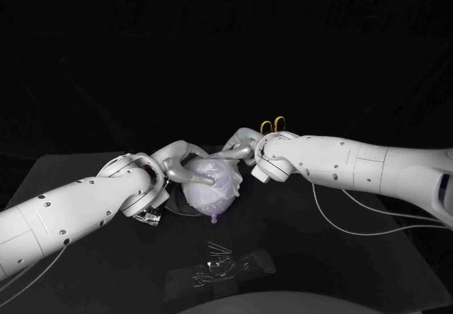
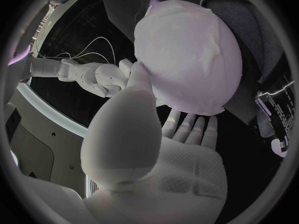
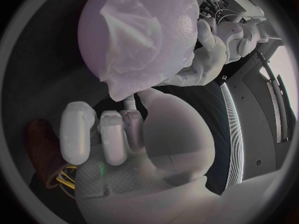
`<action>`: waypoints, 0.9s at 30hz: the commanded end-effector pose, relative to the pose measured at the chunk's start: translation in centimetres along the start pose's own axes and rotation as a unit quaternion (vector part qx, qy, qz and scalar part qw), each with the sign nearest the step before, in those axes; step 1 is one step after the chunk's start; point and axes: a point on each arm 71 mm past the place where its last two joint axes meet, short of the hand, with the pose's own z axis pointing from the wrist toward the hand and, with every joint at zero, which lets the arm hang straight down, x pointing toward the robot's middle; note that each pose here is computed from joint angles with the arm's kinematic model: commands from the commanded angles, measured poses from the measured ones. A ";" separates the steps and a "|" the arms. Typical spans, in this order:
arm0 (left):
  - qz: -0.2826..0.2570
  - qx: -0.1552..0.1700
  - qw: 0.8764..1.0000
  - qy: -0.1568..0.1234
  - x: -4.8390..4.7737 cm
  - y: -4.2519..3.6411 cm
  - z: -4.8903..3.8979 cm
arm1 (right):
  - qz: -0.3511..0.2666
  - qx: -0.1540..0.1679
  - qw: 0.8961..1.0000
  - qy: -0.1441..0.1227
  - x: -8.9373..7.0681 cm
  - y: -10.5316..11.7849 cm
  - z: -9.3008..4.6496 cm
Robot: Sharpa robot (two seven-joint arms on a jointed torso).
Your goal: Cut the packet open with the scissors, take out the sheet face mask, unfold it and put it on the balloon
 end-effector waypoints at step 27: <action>-0.001 -0.006 1.000 0.023 0.64 0.15 -0.01 | -0.054 0.035 0.997 -0.036 -0.9 -0.7 0.9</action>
